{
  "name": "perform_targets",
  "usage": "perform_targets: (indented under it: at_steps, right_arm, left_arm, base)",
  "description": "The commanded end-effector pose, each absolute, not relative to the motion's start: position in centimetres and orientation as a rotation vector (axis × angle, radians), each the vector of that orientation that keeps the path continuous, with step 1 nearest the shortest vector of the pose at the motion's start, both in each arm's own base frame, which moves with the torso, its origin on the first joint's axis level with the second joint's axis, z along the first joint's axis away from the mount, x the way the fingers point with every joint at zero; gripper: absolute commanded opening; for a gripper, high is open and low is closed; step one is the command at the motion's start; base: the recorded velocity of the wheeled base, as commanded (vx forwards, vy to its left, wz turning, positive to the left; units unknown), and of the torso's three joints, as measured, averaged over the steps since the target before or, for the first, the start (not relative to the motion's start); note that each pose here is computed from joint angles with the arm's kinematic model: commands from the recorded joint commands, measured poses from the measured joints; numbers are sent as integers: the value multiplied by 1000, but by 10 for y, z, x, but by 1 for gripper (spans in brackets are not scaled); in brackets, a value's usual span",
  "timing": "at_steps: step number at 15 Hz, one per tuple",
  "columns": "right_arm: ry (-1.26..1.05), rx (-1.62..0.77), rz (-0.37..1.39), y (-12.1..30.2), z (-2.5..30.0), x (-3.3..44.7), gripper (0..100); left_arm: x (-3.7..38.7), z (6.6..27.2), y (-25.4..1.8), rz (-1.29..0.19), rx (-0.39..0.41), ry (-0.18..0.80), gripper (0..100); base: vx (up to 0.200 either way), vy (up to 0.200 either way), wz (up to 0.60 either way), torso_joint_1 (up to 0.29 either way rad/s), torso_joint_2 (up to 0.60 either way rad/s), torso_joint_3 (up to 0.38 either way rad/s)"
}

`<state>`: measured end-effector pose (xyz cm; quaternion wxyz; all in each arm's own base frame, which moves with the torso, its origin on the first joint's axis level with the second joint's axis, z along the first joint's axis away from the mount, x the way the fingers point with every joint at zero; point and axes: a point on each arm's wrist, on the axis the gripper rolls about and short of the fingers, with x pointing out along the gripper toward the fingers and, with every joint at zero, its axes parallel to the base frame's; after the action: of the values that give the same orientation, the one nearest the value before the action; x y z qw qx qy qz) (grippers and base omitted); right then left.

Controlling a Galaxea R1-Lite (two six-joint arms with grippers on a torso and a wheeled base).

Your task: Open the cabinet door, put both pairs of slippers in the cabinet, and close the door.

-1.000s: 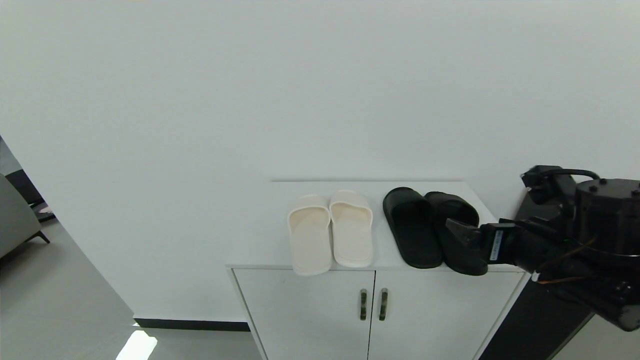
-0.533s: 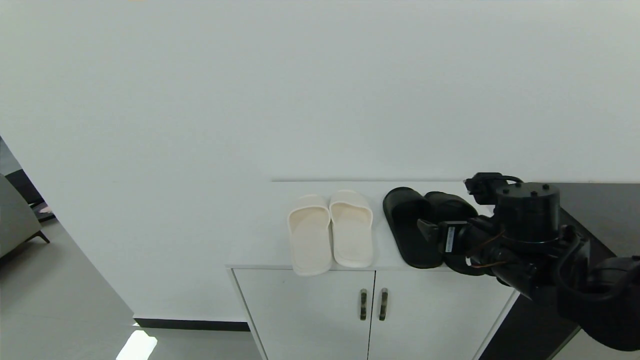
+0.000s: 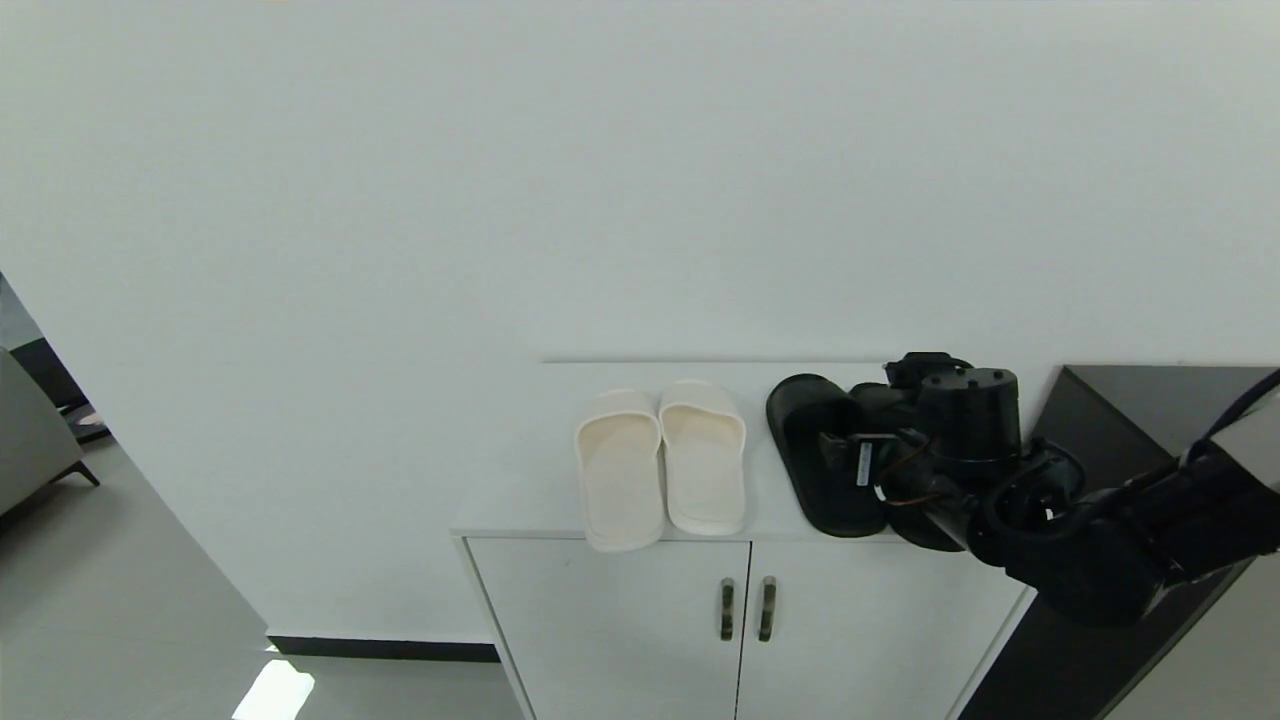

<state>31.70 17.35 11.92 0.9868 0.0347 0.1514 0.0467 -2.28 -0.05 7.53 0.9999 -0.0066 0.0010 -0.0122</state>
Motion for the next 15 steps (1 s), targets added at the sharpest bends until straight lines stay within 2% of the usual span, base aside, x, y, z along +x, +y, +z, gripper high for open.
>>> perform_targets:
  at_steps: [1,7,11,12,15]
  right_arm:
    - [307,59,90,176,114,326,100]
    - [274,29,77,185,110,352,100]
    - [253,14,38,175,111,368,100]
    - [245,16,32,173,113,371,0]
    - [246,13,32,173,112,373,0]
  left_arm:
    - [-23,75,0,-25,-14,2,0]
    - [-23,75,0,-25,-15,3,0]
    - [-23,75,0,-23,-17,3,0]
    - [-23,75,0,-23,-17,3,0]
    - [-23,75,0,-23,-17,2,0]
  base:
    - [0,0,0,0,0,0]
    - [0,0,0,0,0,0]
    - [0,0,0,0,0,0]
    - [0,0,0,0,0,0]
    - [0,0,0,0,0,0]
